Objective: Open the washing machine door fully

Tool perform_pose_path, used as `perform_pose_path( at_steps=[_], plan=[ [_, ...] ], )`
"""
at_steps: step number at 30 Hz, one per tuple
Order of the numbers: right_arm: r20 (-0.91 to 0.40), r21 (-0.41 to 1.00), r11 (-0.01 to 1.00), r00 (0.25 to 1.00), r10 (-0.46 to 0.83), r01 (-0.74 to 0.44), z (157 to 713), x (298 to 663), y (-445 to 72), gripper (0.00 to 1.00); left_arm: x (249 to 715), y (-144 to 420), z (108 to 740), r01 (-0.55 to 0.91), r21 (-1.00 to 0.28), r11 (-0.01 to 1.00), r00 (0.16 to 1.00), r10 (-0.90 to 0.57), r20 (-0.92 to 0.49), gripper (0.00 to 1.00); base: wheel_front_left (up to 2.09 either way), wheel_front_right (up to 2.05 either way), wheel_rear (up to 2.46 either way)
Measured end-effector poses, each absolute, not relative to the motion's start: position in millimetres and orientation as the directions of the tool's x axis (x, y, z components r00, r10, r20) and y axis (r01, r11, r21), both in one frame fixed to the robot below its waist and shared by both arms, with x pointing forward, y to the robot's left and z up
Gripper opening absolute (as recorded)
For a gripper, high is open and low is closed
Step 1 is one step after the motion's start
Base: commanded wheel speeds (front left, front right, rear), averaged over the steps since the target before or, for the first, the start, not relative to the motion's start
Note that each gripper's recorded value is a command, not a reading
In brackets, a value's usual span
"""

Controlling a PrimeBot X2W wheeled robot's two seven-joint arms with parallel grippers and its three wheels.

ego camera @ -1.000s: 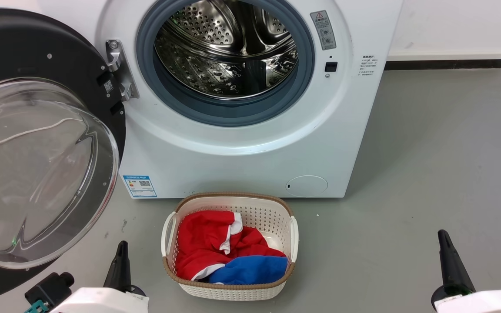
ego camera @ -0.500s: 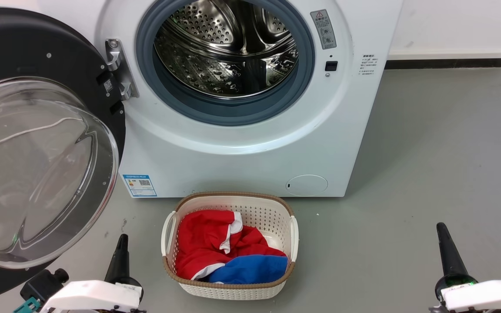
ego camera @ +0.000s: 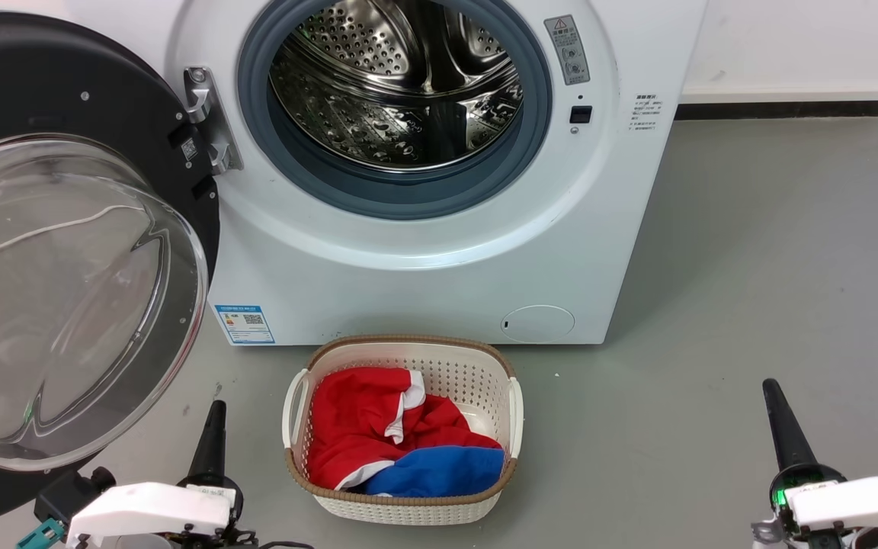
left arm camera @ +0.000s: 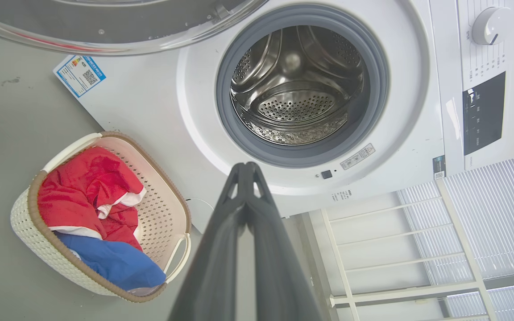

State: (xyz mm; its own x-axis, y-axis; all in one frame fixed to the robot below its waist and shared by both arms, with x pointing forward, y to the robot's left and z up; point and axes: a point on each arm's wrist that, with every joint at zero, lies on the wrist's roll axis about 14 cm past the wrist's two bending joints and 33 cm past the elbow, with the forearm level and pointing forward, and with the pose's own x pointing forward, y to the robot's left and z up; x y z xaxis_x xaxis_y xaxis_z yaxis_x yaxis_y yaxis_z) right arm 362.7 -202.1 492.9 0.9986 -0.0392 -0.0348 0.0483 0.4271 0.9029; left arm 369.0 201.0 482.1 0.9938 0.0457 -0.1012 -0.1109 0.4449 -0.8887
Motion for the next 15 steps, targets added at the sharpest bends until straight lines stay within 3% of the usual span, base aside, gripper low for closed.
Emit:
perform_pose_path(
  at_steps=[15],
  plan=[
    [-0.038,0.953,0.298,0.999,-0.029,0.045,494.3,369.9,-201.7,0.0,374.8,200.2,487.8,-0.086,-0.947,0.31,0.996,0.028,-0.081,0.0,0.0,0.0,0.0]
  ],
)
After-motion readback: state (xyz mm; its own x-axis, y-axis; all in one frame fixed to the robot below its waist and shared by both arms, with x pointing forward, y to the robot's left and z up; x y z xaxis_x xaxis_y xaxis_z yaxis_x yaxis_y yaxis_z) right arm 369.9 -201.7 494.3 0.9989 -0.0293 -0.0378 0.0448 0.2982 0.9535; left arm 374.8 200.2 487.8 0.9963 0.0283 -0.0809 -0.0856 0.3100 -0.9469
